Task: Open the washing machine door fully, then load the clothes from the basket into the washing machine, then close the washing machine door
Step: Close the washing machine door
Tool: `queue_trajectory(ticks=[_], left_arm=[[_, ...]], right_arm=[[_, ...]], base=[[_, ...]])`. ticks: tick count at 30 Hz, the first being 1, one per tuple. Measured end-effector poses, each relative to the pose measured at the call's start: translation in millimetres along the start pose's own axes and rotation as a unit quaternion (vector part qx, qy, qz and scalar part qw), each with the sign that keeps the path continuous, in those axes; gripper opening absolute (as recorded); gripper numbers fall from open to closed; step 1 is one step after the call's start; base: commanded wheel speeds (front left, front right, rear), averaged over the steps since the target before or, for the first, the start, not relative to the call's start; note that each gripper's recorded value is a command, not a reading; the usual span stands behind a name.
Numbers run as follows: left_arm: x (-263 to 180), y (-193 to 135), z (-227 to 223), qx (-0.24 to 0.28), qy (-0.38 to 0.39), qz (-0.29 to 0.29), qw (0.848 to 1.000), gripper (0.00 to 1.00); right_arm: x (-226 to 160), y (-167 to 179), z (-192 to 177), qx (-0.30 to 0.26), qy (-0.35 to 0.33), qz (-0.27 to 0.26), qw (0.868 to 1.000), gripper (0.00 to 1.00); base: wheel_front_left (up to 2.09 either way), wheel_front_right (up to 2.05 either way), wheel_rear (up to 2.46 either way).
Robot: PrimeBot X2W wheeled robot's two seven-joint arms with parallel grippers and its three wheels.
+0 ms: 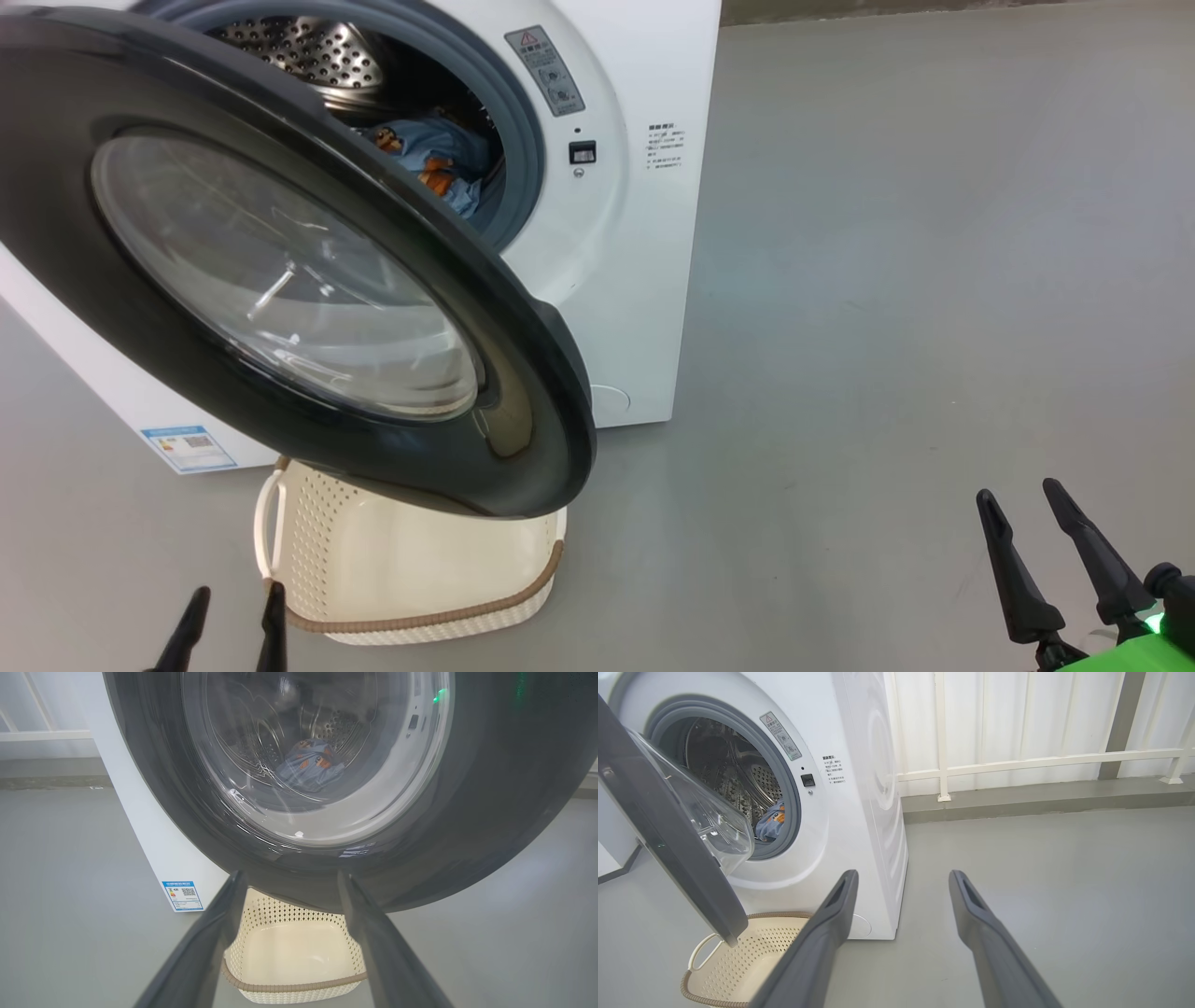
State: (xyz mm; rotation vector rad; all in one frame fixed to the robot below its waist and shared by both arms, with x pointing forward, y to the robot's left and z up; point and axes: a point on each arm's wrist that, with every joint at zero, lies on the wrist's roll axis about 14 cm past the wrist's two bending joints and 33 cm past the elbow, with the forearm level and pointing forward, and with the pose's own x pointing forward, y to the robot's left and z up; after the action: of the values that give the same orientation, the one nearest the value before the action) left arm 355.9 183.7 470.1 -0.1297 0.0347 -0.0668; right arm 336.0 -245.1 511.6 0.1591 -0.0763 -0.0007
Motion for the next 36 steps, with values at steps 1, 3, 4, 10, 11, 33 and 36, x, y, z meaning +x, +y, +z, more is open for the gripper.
queue_trajectory(ticks=[1, 3, 4, 10, 11, 33, 36], left_arm=[[0, 0, -1, 0.002, 0.001, 0.002, 1.0, 1.0], [-2, 2, -3, 0.01, 0.005, 0.006, 1.0, 1.0], [-3, 4, -6, 0.013, 0.009, 0.009, 1.0, 1.0], [-7, 3, -15, 0.007, 0.022, 0.016, 1.0, 1.0], [-8, 3, -15, 0.007, 0.022, 0.016, 1.0, 1.0], [-19, 20, 3, 0.0, -0.007, 0.047, 0.999, 1.0], [-22, 21, 6, -0.002, -0.013, 0.051, 0.999, 1.0]], right_arm=[[0, 0, -1, 0.0, 0.001, 0.0, 1.0, 1.0], [1, 1, -2, 0.001, 0.003, 0.001, 1.0, 1.0], [1, 1, -3, 0.002, 0.004, 0.001, 1.0, 1.0], [2, 2, -6, 0.003, 0.008, 0.001, 1.0, 1.0], [2, 2, -6, 0.003, 0.008, 0.001, 1.0, 1.0], [48, 65, 40, 0.034, -0.073, 0.088, 0.993, 0.0], [62, 91, 66, 0.043, -0.112, 0.124, 0.985, 0.0]], base=[[0.0, 0.0, 0.0], [0.0, 0.0, 0.0], [0.0, 0.0, 0.0], [0.0, 0.0, 0.0], [0.0, 0.0, 0.0], [0.0, 0.0, 0.0], [0.0, 0.0, 0.0]])
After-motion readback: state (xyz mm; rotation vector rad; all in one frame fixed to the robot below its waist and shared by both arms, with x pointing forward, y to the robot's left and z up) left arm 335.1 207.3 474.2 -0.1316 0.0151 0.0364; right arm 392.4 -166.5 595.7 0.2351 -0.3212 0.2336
